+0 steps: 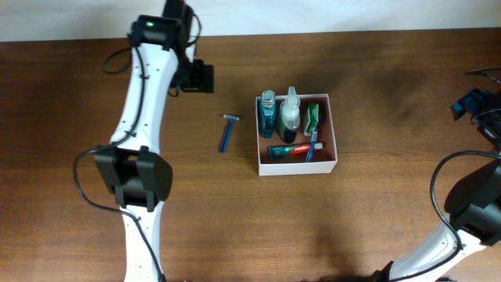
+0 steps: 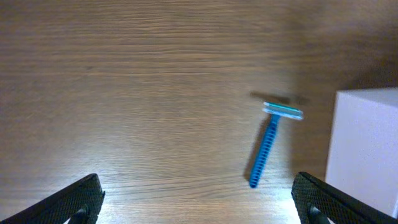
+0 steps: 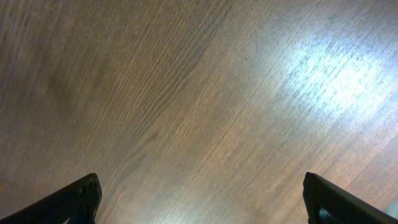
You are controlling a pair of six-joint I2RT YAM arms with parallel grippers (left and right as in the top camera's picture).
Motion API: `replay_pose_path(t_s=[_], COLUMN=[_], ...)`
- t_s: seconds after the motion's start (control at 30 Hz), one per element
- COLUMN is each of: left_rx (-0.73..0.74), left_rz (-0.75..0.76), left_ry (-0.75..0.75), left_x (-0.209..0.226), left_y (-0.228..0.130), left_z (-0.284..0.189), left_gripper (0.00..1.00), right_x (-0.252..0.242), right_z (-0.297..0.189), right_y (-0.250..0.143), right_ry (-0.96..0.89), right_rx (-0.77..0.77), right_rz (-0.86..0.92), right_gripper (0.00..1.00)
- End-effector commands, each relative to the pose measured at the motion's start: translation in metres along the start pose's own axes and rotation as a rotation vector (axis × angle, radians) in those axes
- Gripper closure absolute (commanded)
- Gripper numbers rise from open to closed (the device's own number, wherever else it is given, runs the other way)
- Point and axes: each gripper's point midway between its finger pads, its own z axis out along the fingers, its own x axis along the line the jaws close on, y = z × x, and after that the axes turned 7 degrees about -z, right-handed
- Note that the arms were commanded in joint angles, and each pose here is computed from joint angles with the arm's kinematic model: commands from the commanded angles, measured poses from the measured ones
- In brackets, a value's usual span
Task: Pack container
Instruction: 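Raise the right gripper and retract it to the right side, then move the left gripper down over the blue razor and close it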
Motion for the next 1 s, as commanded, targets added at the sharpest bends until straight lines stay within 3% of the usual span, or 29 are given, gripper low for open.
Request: replay_pose_path(t_s=[0.0, 0.23, 0.43, 0.57, 0.73, 0.83, 0.97], left_rx=[-0.005, 0.026, 0.156, 0.23, 0.228, 0.21, 0.216], left_rz=[0.072, 0.107, 0.117, 0.234, 0.269, 0.294, 0.331], left_ry=[-0.025, -0.024, 0.003, -0.11, -0.116, -0.06, 0.013], left_x=[-0.018, -0.032, -0.025, -0.044, -0.045, -0.039, -0.037], left_y=[-0.003, -0.016, -0.044, -0.062, -0.063, -0.06, -0.066], left_z=[-0.001, -0.001, 0.023, 0.042, 0.055, 0.063, 0.072], left_gripper=[0.01, 0.01, 0.01, 0.04, 0.05, 0.11, 0.11], right_x=[-0.006, -0.006, -0.006, -0.006, -0.006, -0.006, -0.006], right_z=[0.002, 0.002, 0.002, 0.002, 0.002, 0.002, 0.002], right_y=[-0.001, 0.0, 0.0, 0.0, -0.001, 0.0, 0.0], right_ry=[-0.025, -0.025, -0.025, -0.025, -0.025, -0.025, -0.025], right_rx=[-0.004, -0.005, -0.005, -0.005, -0.004, -0.005, -0.005], right_rz=[-0.003, -0.003, -0.003, -0.003, -0.003, -0.003, -0.003], right_gripper=[0.01, 0.01, 0.01, 0.01, 0.01, 0.01, 0.01])
